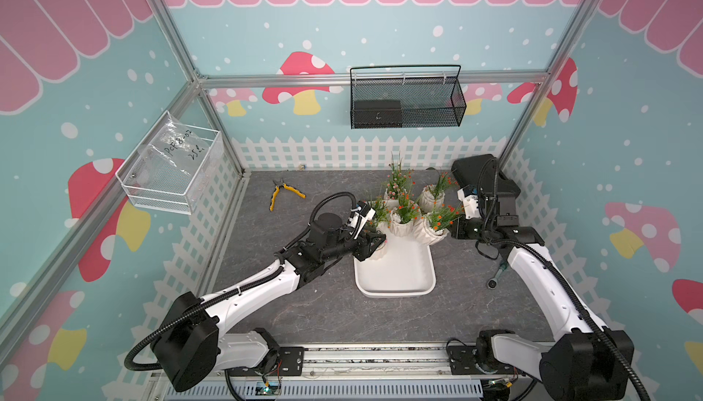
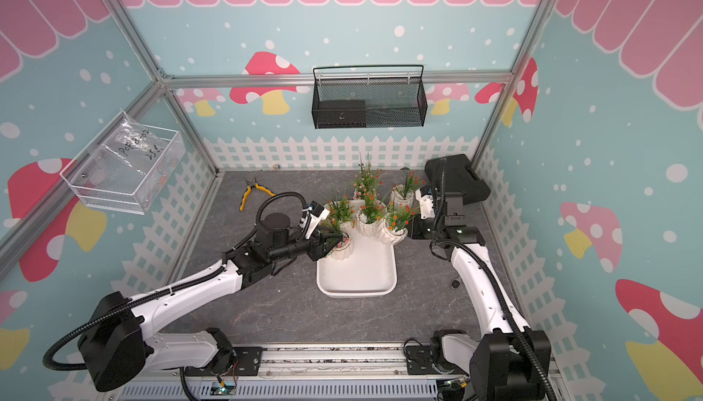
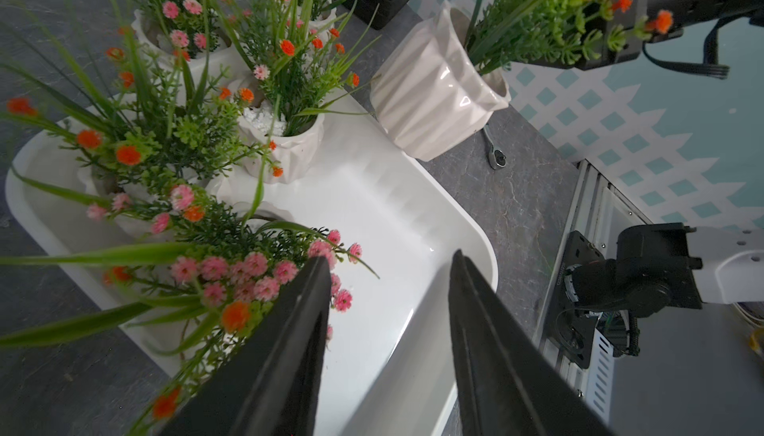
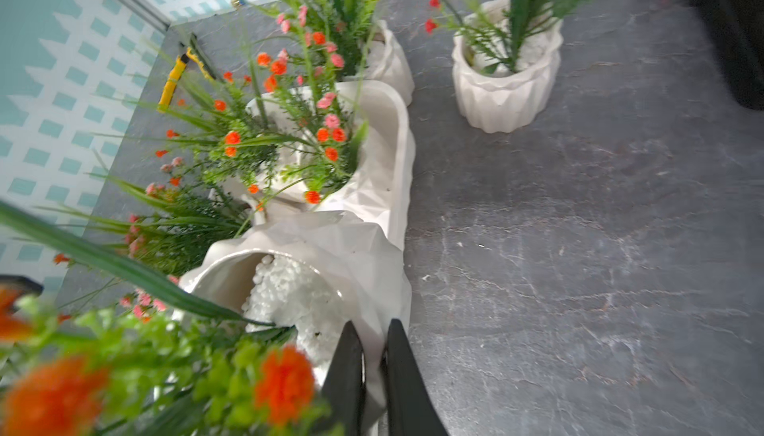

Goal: Put the potted gypsophila into the storage box
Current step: Place the baby's breath potted plant at the storage box.

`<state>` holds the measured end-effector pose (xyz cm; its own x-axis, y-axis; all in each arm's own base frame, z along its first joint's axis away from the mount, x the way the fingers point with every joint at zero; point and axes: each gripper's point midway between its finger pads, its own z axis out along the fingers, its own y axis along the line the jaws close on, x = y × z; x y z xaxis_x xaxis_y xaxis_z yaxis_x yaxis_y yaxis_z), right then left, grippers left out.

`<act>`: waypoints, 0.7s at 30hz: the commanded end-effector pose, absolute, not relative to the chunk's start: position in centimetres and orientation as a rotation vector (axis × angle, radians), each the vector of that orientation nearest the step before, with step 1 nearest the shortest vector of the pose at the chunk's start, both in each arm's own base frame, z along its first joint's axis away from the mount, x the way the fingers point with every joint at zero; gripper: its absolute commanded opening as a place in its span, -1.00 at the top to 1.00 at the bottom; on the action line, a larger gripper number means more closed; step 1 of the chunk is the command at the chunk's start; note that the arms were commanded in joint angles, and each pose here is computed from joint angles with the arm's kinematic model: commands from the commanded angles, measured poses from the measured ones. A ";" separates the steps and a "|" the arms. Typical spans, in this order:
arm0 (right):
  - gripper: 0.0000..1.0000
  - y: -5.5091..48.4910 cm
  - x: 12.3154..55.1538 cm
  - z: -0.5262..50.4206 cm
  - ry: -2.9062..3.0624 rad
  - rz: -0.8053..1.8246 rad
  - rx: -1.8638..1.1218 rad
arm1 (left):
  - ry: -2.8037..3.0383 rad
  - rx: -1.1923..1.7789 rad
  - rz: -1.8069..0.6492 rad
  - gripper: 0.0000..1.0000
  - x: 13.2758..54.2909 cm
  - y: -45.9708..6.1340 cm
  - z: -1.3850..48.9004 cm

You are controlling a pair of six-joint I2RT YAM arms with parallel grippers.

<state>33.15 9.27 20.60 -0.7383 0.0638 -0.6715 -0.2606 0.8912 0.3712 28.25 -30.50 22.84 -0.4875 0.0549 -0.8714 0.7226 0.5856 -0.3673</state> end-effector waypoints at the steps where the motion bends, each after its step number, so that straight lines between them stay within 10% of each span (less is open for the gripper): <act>1: 0.94 11.1 33.8 24.2 2.211 0.639 -0.245 | 1.967 0.570 -0.897 0.05 28.0 -29.3 22.2; 21: 0.94 15.7 34.1 20.6 2.288 0.691 -0.371 | 1.963 0.566 -0.925 0.04 26.2 -27.4 20.4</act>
